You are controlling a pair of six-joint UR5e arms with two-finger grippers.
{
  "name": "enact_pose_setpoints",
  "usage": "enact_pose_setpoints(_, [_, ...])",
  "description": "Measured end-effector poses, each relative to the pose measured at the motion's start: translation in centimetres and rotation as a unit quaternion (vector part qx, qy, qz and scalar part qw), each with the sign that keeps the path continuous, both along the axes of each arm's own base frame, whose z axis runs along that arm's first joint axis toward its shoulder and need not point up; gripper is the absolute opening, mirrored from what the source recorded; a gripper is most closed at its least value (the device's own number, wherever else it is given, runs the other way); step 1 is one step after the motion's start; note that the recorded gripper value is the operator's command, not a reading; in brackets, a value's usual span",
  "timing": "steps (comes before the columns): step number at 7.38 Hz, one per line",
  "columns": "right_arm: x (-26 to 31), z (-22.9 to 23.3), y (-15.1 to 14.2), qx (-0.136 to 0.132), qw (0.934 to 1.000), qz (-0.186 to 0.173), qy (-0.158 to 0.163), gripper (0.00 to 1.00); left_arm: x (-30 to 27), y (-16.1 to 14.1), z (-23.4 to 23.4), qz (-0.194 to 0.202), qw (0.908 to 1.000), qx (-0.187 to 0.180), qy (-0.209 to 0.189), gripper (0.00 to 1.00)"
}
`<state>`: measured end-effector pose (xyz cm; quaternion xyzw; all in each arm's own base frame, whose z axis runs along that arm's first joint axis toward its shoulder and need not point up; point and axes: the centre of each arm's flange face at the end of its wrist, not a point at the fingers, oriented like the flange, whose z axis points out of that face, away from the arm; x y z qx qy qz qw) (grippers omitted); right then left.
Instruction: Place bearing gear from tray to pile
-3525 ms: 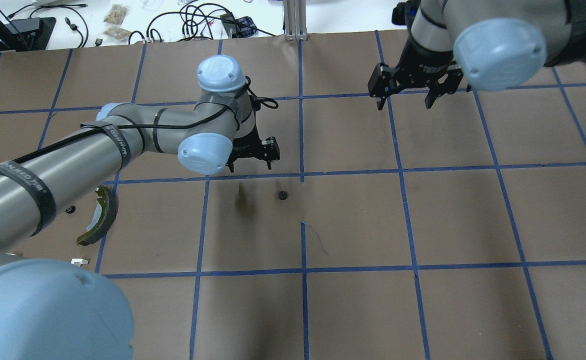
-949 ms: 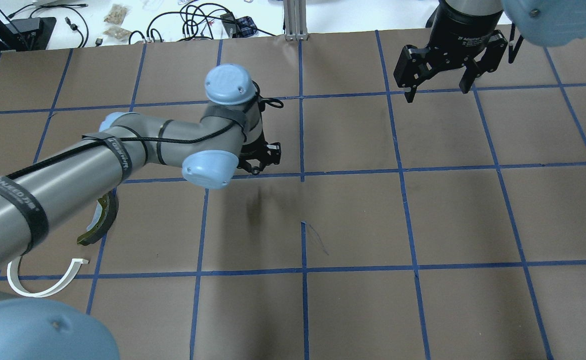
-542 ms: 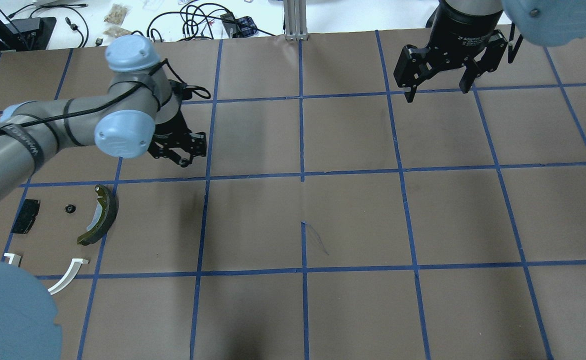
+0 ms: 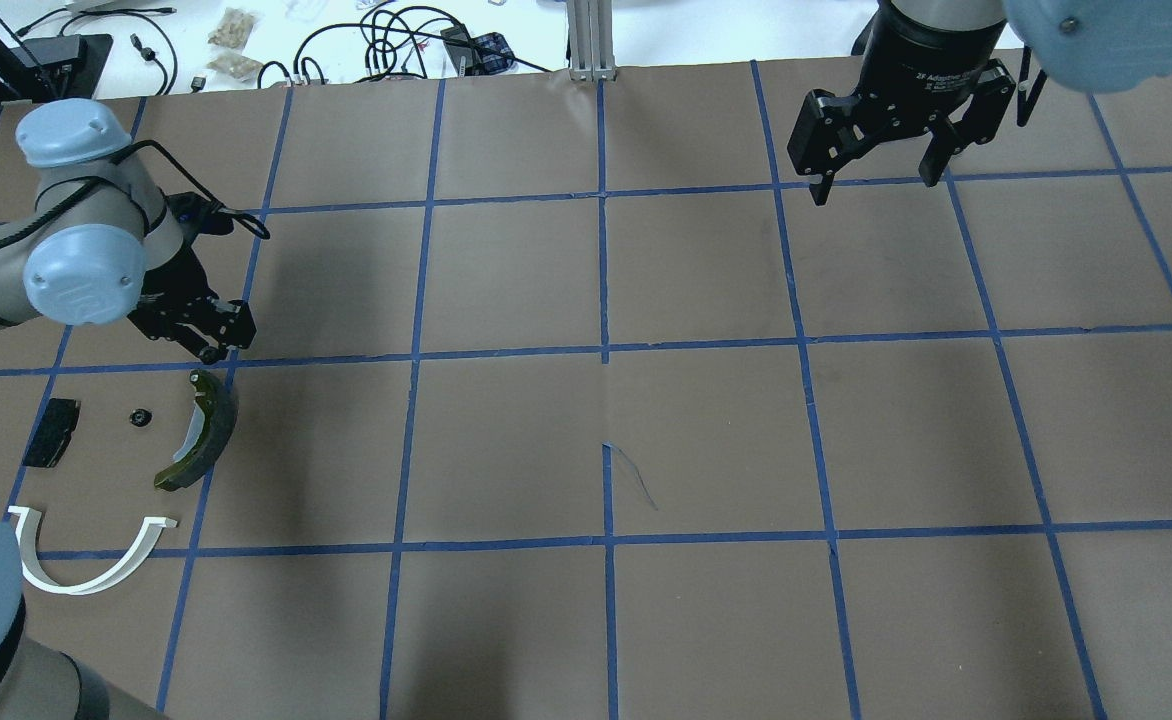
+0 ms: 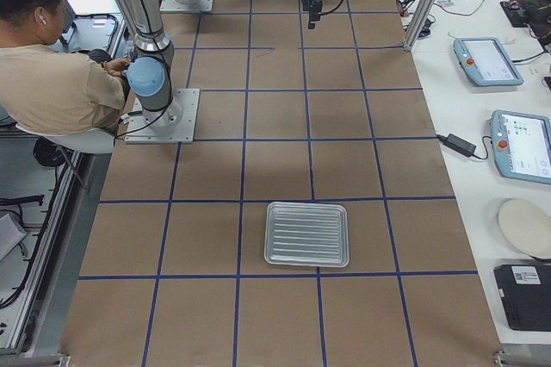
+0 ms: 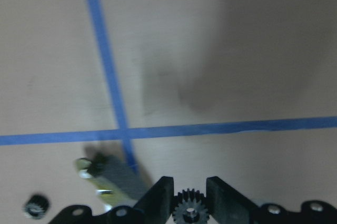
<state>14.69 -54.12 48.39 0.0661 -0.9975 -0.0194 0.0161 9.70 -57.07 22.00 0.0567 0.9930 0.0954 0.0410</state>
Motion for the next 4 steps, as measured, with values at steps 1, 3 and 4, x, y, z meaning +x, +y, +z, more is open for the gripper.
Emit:
enact_pose_setpoints(1, [0.0, 0.0, 0.0, 0.000, 1.0000, 0.001, 0.000, 1.00, 2.6, 0.5, -0.4, 0.001, 1.0000, 0.006, 0.000, 0.00])
enact_pose_setpoints(3, [0.0, 0.0, 0.0, 0.000, 1.0000, 0.003, 0.000, 1.00, 6.0, 1.8, -0.8, 0.017, 0.9997, 0.019, -0.004, 0.00])
enact_pose_setpoints(4, [0.0, 0.0, 0.0, 0.000, 1.0000, 0.004, 0.000, 1.00, 7.8, 2.9, -1.0, 0.033, 0.9991, 0.026, -0.005, 0.00])
